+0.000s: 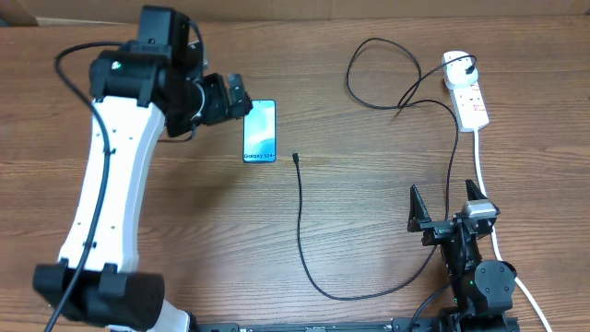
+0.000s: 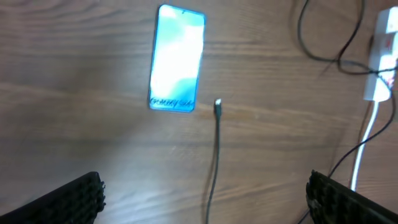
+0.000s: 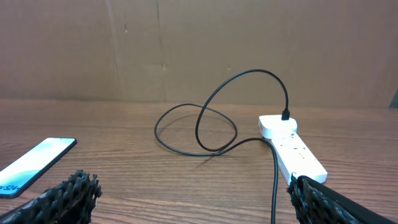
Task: Plug charger to phone and switch on socket
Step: 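Raise the left arm and move the left gripper over the phone, then lower the left gripper onto the phone and close on its sides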
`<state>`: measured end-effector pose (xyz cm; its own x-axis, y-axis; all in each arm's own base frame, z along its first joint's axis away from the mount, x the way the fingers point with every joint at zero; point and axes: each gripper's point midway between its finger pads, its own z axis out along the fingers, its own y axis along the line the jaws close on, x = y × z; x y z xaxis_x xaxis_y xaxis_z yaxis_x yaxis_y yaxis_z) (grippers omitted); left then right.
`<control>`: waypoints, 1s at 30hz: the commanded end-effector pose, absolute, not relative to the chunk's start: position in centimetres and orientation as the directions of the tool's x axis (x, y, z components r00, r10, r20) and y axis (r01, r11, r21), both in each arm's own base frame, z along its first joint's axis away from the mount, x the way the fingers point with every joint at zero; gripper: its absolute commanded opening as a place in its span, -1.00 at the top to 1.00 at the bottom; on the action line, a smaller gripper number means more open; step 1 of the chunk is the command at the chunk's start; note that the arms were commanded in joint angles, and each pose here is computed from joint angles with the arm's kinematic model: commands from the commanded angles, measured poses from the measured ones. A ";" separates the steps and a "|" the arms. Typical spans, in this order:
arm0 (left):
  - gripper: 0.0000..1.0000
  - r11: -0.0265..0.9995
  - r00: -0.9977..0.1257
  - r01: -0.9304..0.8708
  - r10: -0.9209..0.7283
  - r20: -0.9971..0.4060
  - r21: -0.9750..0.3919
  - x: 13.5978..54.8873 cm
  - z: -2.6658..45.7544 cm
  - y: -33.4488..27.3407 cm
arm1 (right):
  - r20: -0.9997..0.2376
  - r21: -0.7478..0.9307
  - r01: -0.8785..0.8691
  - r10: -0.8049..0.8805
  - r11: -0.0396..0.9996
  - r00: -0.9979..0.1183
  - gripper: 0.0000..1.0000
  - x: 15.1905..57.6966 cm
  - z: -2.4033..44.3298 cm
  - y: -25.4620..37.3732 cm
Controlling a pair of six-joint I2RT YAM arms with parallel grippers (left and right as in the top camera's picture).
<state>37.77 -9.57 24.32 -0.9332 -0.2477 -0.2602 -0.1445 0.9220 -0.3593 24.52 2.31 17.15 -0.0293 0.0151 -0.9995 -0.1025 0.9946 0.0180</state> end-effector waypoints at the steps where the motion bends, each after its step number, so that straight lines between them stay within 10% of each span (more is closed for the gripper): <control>1: -1.00 0.903 -0.913 -0.207 -0.317 -0.258 -0.376 39.2 24.3 -9.9 | -1.000 0.017 -0.093 0.015 0.995 -0.026 -1.00 24.6 17.0 2.2; 17: -1.00 0.981 -0.953 -0.179 -0.154 -0.261 0.072 43.6 11.4 -12.1 | -1.000 0.017 -0.093 0.015 0.995 -0.026 -1.00 24.6 17.0 2.2; 30: -1.00 0.998 -0.994 0.006 0.000 -0.111 -0.055 44.3 4.2 -15.0 | -1.000 0.017 -0.093 0.015 0.995 -0.026 -1.00 24.6 17.0 2.2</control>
